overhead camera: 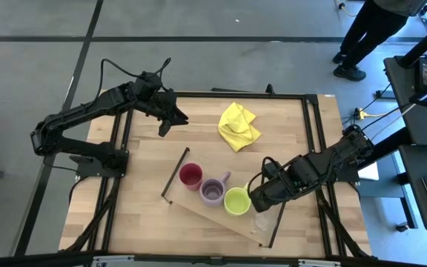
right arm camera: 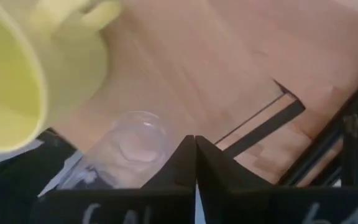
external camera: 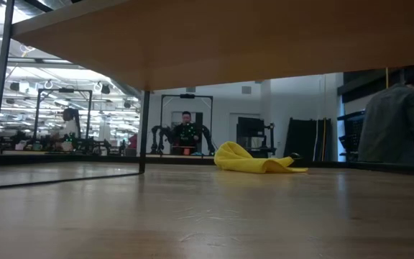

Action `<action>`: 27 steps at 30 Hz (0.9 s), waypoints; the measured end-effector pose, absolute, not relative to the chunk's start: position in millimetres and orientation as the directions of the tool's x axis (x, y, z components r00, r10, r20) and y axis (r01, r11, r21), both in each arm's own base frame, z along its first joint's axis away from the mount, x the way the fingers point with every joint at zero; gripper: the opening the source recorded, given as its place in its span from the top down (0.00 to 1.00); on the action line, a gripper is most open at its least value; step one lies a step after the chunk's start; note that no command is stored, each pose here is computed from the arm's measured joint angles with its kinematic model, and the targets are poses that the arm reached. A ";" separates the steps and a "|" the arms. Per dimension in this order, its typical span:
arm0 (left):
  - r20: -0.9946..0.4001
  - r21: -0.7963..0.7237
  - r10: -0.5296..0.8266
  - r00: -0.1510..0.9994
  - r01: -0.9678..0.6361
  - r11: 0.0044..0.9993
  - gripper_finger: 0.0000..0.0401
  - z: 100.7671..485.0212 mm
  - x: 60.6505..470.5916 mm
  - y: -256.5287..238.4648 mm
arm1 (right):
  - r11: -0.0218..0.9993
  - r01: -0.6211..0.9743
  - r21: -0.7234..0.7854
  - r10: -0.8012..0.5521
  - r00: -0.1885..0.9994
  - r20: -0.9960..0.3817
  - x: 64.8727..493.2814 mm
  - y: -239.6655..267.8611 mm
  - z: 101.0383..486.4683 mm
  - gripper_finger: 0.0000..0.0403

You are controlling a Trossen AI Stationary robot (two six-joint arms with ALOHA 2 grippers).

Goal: Stack small to large cups/mugs on shelf
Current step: Put the transparent mug on the shelf

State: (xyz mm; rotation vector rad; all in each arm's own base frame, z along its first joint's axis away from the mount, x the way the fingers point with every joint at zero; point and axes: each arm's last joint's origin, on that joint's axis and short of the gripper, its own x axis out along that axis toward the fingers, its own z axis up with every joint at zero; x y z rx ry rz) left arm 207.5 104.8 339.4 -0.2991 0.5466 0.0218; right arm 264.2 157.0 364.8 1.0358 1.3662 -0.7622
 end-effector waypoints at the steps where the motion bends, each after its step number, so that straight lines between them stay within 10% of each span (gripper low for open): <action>1: -0.515 -0.274 -0.059 0.855 -0.100 0.956 0.77 339.4 207.5 104.9 | 0.392 0.907 0.154 0.127 0.113 -0.985 263.8 157.9 366.8 0.98; 18: -0.503 -0.299 -0.096 0.859 -0.068 0.952 0.77 339.8 207.7 103.8 | 0.421 0.819 0.389 0.104 0.383 -0.918 263.7 169.0 402.8 0.68; 27: -0.503 -0.294 -0.095 0.859 -0.067 0.953 0.77 339.8 207.7 103.8 | 0.404 0.766 0.500 0.231 0.443 -0.866 260.7 191.4 409.7 0.95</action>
